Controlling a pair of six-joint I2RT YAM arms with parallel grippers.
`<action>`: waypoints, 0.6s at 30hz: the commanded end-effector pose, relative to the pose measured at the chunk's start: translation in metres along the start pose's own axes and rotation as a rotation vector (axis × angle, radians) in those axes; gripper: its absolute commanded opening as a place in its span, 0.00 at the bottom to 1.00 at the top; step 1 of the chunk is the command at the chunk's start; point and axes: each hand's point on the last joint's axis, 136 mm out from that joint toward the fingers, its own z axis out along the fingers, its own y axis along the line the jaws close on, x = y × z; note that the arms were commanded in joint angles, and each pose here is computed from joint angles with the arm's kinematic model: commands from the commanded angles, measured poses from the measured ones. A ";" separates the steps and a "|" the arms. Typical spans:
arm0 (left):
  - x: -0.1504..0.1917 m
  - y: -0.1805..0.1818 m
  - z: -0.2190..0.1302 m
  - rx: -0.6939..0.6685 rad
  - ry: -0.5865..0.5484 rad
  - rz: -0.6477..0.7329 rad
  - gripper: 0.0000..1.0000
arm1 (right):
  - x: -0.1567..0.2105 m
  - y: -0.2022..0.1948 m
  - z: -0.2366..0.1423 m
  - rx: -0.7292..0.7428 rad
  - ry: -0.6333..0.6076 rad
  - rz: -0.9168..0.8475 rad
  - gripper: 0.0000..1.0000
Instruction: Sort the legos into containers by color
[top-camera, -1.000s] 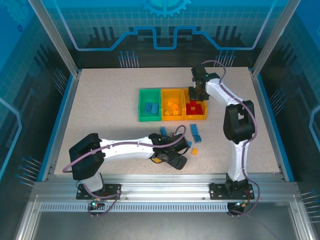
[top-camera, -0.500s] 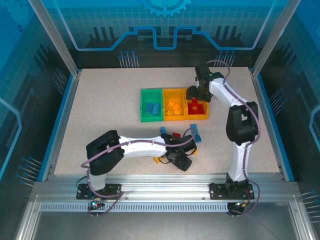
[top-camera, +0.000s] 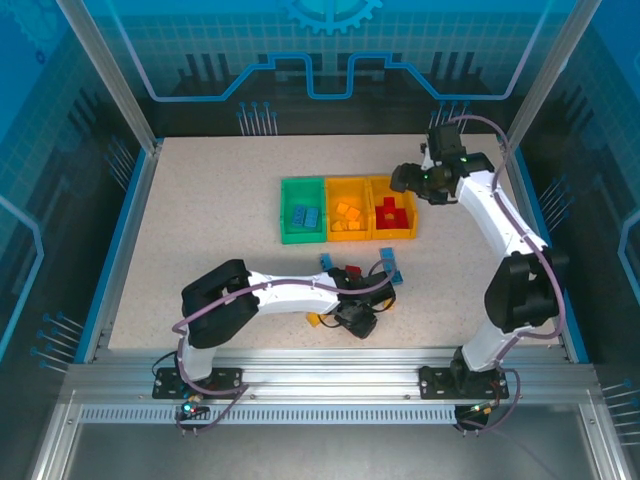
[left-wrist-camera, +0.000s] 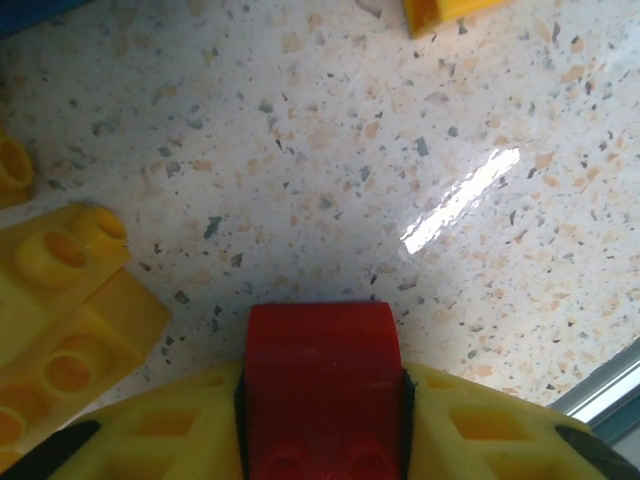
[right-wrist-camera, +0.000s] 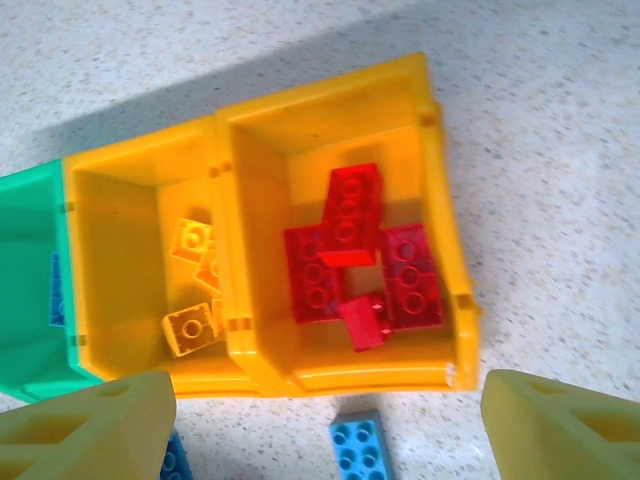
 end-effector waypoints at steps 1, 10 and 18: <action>0.008 -0.001 0.002 -0.007 0.041 0.015 0.35 | 0.005 -0.017 -0.010 -0.007 -0.003 0.056 0.82; -0.043 -0.011 -0.072 0.019 -0.154 0.004 0.34 | 0.073 -0.054 -0.005 0.068 0.086 0.093 0.81; -0.116 0.023 -0.133 0.037 -0.359 -0.088 0.35 | 0.133 -0.066 -0.006 0.043 0.123 0.147 0.81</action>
